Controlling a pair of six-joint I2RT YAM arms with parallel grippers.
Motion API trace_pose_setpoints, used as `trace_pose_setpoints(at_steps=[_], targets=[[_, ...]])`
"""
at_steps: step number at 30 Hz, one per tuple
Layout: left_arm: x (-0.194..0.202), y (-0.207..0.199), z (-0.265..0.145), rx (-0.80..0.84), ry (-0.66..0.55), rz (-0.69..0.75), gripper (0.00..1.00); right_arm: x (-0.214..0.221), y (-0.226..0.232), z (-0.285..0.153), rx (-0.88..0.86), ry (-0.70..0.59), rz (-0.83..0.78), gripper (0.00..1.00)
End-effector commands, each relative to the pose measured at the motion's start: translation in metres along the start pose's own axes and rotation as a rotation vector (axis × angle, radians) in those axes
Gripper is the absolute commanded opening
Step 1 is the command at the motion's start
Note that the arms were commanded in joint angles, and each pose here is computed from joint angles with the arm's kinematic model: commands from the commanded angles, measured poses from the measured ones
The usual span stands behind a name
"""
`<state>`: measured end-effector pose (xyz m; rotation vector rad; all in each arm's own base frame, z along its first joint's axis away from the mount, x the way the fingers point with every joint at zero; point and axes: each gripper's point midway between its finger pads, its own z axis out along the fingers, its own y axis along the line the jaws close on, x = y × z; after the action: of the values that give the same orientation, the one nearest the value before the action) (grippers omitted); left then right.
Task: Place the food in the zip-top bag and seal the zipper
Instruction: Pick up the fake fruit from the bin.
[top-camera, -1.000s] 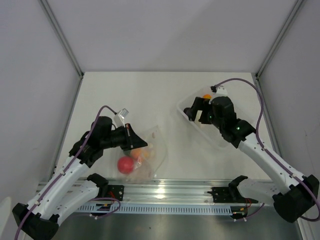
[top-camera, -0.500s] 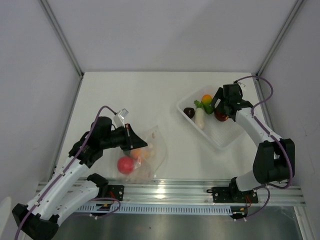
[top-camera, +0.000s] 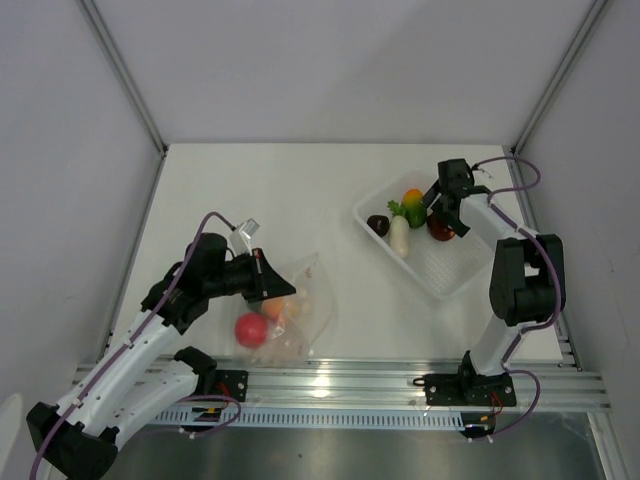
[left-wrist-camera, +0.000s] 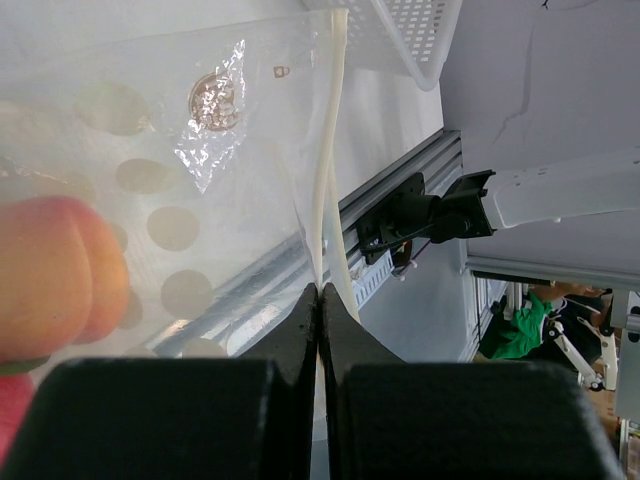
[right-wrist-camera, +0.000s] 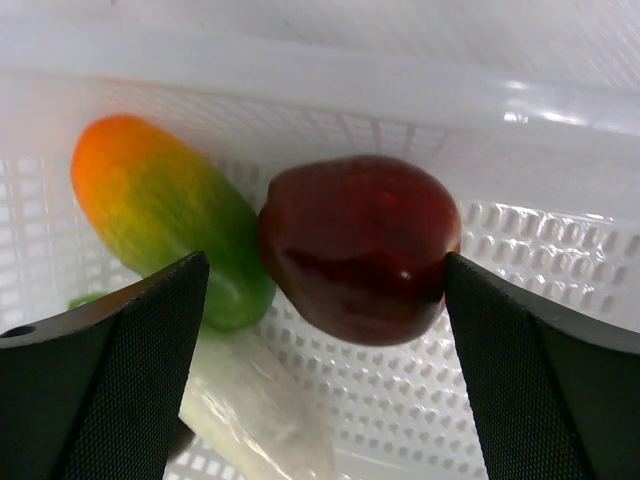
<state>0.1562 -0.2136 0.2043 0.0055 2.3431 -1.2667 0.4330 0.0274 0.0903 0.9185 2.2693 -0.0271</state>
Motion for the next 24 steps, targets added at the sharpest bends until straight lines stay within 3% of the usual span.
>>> trace_pose_setpoints(at_steps=[1, 15, 21, 24], targets=[[0.001, -0.004, -0.001, 0.023, 0.001, 0.025, 0.0, -0.02, 0.001, 0.006, 0.076, -0.053, 0.094, 0.99], [0.002, 0.001, 0.002, 0.014, 0.007, 0.024, 0.01, 0.007, -0.018, 0.034, 0.143, 0.001, 0.05, 0.99], [0.002, 0.001, 0.002, 0.014, 0.009, 0.02, 0.0, 0.005, -0.014, 0.03, 0.108, -0.001, 0.034, 0.83], [0.001, -0.001, 0.001, 0.016, 0.002, 0.024, 0.01, 0.001, -0.011, 0.023, 0.075, -0.013, 0.029, 0.61]])
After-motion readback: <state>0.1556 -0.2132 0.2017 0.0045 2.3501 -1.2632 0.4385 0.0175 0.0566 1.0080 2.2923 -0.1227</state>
